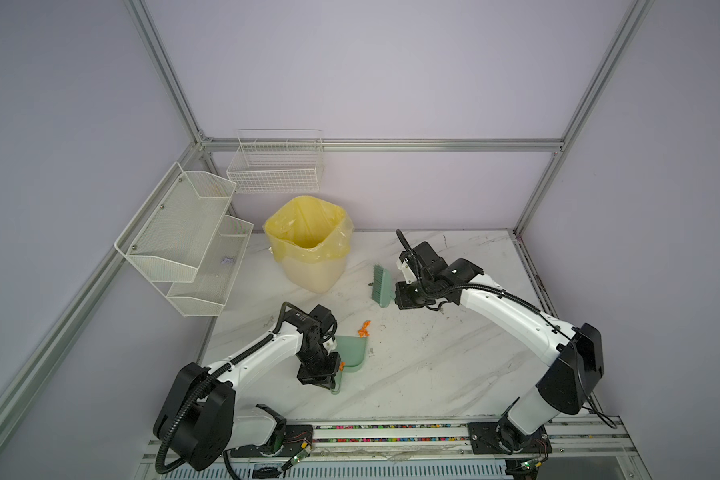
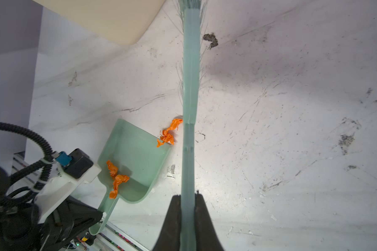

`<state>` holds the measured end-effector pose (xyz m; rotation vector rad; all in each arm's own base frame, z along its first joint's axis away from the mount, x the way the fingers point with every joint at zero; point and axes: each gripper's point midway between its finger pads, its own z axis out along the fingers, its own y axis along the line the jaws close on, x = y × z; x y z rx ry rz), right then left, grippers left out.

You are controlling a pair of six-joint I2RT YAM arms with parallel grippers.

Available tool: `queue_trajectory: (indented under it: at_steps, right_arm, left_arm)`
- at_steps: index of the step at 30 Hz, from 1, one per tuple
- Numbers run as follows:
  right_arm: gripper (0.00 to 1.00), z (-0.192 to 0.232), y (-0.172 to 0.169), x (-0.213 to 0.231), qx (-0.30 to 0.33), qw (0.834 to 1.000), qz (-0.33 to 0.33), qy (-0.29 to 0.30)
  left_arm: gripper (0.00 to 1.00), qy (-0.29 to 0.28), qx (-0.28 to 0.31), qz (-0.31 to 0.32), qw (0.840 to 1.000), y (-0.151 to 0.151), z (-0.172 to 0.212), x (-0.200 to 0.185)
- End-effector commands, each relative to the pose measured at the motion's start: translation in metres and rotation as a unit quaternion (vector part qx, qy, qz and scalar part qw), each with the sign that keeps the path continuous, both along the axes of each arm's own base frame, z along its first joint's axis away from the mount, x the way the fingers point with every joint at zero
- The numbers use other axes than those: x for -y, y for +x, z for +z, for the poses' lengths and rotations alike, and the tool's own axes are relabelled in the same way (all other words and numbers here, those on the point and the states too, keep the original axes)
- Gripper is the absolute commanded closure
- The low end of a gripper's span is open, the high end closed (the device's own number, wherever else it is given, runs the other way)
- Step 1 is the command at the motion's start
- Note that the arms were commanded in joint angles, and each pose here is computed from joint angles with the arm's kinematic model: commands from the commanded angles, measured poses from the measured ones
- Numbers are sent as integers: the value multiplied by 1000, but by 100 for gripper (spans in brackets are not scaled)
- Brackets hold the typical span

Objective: Sweep away the paper scraps from the table
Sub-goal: 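Hold the loaded dustpan with the left gripper while the right gripper draws the brush back, then carry the dustpan over the yellow bin and tip it with the left gripper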

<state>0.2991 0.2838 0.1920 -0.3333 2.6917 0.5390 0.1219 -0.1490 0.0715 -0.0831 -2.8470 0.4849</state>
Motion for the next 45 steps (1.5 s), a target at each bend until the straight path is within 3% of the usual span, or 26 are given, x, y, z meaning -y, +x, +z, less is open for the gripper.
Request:
queue_trajectory:
  at_steps: [1,9,19,31,34,40,45]
  right_arm:
    - [100,-13,1,15,5,999,3,-52]
    - [100,-42,-17,4,-28,997,44,-61]
    - [100,-63,-56,-37,-45,985,148,-77]
    - [100,-27,-108,-55,-65,969,239,-4]
    - [100,-14,-104,-46,-60,977,207,-2]
    - [100,24,-52,2,-10,996,84,22]
    - [100,44,-13,42,33,999,4,24]
  left_arm:
    - [100,-15,26,-19,999,10,17,13]
    - [100,-18,26,-23,999,17,11,21]
    - [100,-19,22,-32,999,32,7,31]
    - [100,-16,19,-35,999,40,3,33]
    - [100,-14,21,-37,999,43,3,34]
    - [100,-22,58,-38,997,55,21,38]
    - [100,-28,101,-37,994,70,51,42]
